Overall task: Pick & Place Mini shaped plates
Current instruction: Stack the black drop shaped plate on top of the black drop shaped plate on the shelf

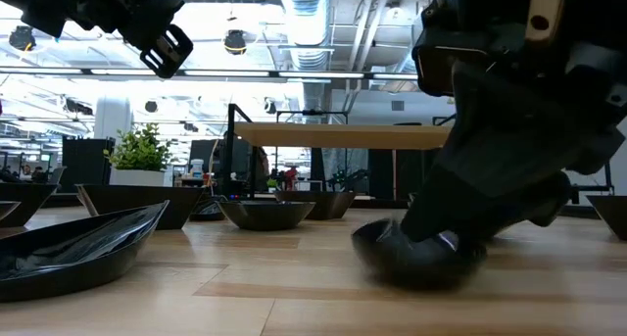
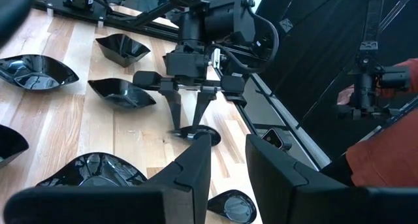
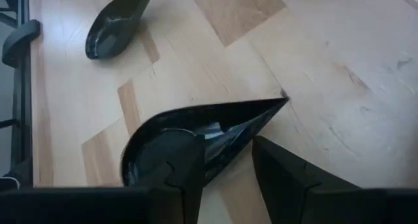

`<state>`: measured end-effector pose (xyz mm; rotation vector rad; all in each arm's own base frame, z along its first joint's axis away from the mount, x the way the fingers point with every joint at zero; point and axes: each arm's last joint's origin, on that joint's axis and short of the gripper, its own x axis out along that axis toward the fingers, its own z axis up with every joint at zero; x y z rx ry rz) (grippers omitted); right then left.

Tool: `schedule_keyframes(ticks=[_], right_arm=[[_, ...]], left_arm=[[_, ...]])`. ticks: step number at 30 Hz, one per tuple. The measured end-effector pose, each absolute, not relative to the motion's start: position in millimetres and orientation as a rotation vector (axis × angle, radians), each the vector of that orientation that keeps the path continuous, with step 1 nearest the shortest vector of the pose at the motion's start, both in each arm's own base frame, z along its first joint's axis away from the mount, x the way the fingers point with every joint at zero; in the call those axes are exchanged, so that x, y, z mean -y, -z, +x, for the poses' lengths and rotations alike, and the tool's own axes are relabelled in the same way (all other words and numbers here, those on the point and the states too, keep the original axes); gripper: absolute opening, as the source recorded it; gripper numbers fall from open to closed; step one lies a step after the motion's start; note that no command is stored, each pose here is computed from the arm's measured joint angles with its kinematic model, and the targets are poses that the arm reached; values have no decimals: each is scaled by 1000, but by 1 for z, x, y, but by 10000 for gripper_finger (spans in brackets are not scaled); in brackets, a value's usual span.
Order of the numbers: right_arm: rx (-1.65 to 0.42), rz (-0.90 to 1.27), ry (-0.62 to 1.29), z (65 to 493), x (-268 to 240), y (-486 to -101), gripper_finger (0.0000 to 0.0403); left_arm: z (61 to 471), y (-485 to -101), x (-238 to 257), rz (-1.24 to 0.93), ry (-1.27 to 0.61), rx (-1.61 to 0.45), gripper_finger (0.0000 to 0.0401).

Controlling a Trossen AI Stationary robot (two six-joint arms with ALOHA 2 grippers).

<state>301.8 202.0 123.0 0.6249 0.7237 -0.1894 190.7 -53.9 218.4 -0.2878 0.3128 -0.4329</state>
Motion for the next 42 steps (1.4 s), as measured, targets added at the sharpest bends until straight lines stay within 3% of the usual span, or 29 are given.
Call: schedule_keyframes(ticks=[13, 42], right_arm=[[-729, 626, 185, 302, -202, -123, 122], [-695, 659, 158, 305, -204, -126, 46]], left_arm=[[191, -218, 54, -288, 432, -313, 97], [191, -218, 54, -284, 433, -312, 97]])
